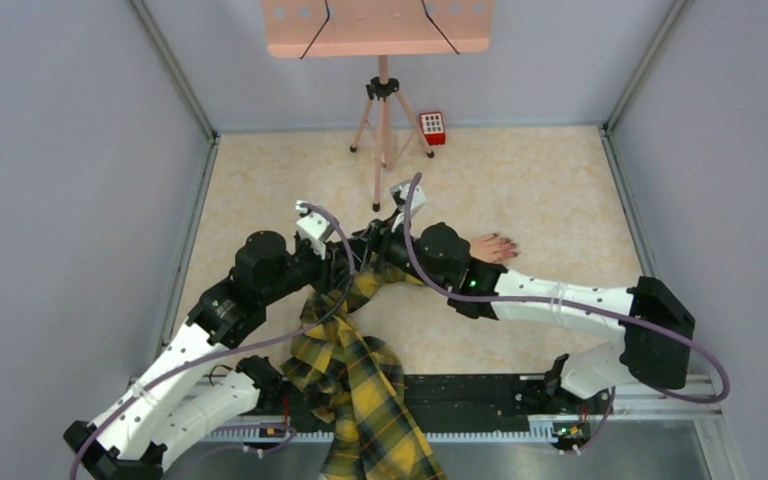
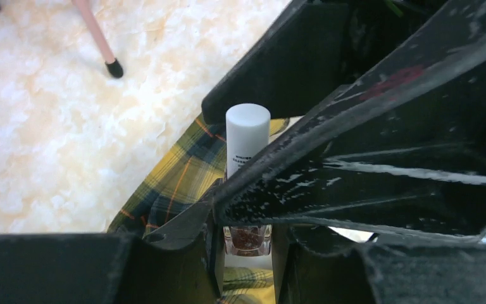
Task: Paint the nails
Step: Screw the nail polish bottle.
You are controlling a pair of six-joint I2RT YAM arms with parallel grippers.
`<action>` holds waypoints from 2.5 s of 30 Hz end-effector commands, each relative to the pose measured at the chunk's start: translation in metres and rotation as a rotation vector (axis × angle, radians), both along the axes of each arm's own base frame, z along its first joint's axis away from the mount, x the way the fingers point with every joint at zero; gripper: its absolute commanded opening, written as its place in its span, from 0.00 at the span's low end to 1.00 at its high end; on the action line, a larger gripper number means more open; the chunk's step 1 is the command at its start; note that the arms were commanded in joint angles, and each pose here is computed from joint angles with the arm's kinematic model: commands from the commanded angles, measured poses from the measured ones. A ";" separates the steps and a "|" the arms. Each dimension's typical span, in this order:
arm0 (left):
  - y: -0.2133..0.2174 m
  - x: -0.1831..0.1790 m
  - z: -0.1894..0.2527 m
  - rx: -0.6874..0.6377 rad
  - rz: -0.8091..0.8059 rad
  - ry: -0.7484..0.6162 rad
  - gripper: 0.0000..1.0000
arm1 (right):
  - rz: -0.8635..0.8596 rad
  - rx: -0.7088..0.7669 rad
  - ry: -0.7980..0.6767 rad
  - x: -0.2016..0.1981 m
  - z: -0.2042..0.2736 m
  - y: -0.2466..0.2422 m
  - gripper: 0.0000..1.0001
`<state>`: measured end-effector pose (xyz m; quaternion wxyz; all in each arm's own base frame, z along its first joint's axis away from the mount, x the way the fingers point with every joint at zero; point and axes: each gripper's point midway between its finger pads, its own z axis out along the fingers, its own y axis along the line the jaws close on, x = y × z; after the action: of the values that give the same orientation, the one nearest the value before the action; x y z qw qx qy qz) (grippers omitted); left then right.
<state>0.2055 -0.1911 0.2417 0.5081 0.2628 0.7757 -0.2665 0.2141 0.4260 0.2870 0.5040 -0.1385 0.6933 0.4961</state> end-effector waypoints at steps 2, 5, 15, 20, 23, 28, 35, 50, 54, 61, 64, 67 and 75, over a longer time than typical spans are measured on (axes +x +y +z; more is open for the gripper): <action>-0.027 -0.014 0.056 -0.145 -0.187 -0.156 0.00 | 0.023 -0.007 -0.179 -0.019 0.053 -0.019 0.76; -0.035 -0.026 0.058 -0.167 -0.265 -0.149 0.00 | 0.004 -0.016 -0.222 -0.020 0.066 -0.038 0.85; -0.056 -0.083 0.074 -0.274 -0.606 -0.135 0.00 | 0.211 0.078 -0.396 -0.056 0.080 -0.073 0.90; -0.061 -0.115 0.079 -0.324 -0.807 -0.084 0.00 | 0.397 0.134 -0.486 -0.091 0.084 -0.071 0.82; -0.062 -0.123 0.080 -0.333 -0.854 -0.066 0.00 | 0.457 0.174 -0.503 -0.102 0.087 -0.069 0.76; -0.062 -0.124 0.080 -0.335 -0.858 -0.063 0.00 | 0.543 0.250 -0.512 -0.117 0.094 -0.066 0.66; -0.061 -0.125 0.081 -0.338 -0.867 -0.064 0.00 | 0.629 0.260 -0.494 -0.126 0.089 -0.057 0.56; -0.053 -0.078 0.080 -0.281 -0.561 -0.165 0.00 | 0.557 0.225 -0.388 -0.104 0.072 -0.044 0.00; -0.040 -0.047 0.075 -0.237 -0.367 -0.193 0.00 | 0.464 0.179 -0.282 -0.083 0.055 -0.034 0.00; -0.016 -0.005 0.061 -0.159 -0.091 -0.181 0.00 | 0.203 0.010 -0.084 -0.040 0.018 -0.003 0.00; -0.002 0.012 0.053 -0.116 0.031 -0.170 0.00 | 0.091 -0.014 0.035 -0.021 0.004 0.008 0.00; 0.005 0.019 0.048 -0.090 0.084 -0.159 0.00 | 0.029 0.018 0.118 -0.009 0.000 0.018 0.00; 0.001 0.016 0.047 -0.086 0.054 -0.151 0.00 | -0.026 0.050 0.077 0.001 0.020 0.020 0.13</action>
<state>0.2104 -0.1824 0.2383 0.5108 0.2398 0.7877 -0.2470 0.2257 0.4424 0.2792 0.4820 -0.1120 0.7138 0.4957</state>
